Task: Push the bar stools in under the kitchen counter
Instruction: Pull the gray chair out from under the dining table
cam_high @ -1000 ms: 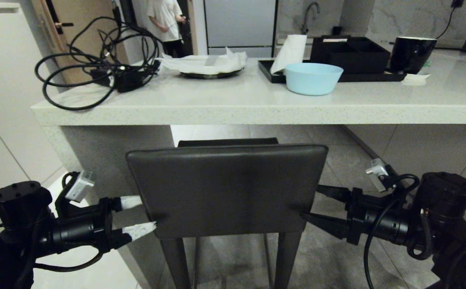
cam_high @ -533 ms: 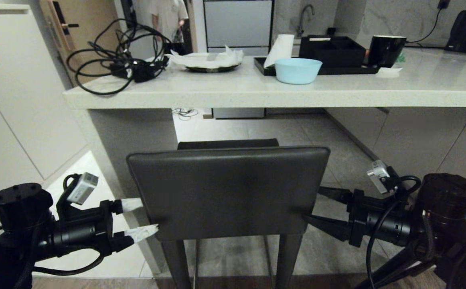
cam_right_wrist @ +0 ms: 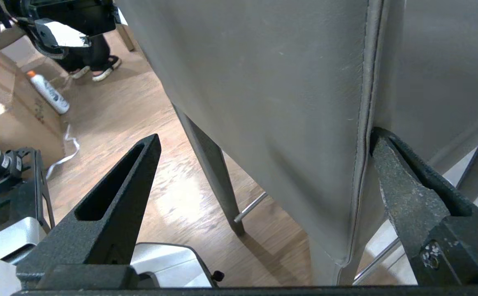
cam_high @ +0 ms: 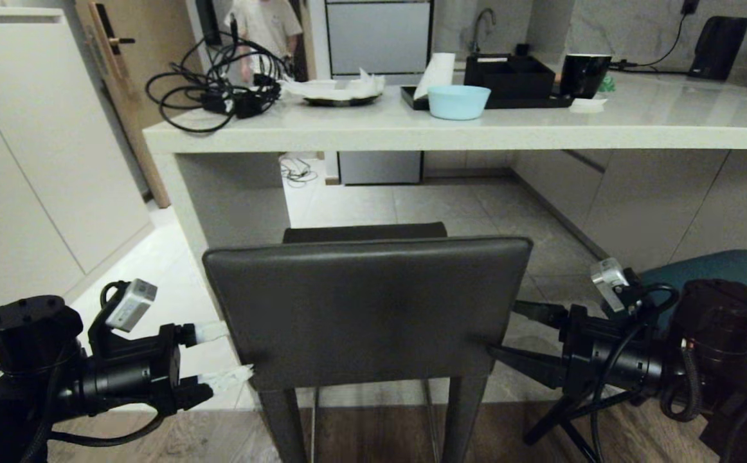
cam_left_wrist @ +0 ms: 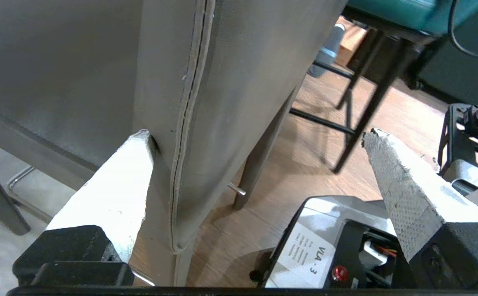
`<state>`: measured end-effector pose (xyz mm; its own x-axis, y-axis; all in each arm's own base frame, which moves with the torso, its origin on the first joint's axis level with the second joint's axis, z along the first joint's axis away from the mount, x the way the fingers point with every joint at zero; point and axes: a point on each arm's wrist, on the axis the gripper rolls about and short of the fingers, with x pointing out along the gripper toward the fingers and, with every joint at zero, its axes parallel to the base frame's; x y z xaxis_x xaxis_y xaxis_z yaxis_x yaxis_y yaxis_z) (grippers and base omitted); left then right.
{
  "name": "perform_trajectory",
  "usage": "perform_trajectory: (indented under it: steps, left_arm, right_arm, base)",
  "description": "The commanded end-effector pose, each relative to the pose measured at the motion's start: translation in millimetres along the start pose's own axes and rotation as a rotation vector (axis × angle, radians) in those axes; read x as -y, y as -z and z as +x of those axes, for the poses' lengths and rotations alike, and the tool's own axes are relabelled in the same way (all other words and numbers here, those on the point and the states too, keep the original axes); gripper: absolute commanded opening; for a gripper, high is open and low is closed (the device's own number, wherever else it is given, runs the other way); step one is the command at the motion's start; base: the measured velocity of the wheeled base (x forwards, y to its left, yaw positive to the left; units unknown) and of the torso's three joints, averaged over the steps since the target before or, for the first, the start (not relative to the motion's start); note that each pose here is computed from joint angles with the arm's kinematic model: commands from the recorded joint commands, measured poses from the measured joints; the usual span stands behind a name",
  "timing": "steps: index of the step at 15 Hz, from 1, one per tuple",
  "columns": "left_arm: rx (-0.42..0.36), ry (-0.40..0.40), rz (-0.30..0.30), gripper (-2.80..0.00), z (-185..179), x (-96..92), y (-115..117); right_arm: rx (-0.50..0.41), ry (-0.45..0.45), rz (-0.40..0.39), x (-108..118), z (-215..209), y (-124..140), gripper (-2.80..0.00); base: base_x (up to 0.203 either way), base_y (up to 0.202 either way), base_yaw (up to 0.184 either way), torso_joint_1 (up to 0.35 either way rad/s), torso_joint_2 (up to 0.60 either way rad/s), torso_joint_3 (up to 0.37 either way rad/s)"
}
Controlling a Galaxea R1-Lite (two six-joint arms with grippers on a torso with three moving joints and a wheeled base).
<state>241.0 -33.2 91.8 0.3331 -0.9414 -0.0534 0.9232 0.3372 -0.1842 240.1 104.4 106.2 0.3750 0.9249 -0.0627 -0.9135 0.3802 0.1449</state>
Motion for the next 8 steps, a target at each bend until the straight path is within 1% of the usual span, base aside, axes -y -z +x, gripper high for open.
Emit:
perform_trajectory:
  steps: [1, 8]
  left_arm:
    - [0.004, 0.022, 0.017, 0.0, 2.3, 3.9, -2.4]
    - [-0.001, 0.024, 0.01, 0.0, 2.1, 6.1, -0.7]
  right_arm:
    - [0.005, -0.006, -0.005, -1.3, -0.9, -0.6, 0.0]
    - [0.002, -0.007, -0.002, -3.5, -2.6, 2.0, 0.0]
  base:
    - [-0.191, 0.0, -0.005, 0.004, 0.0, 0.005]
    - [-0.197, 0.0, -0.002, 0.004, 0.0, 0.003]
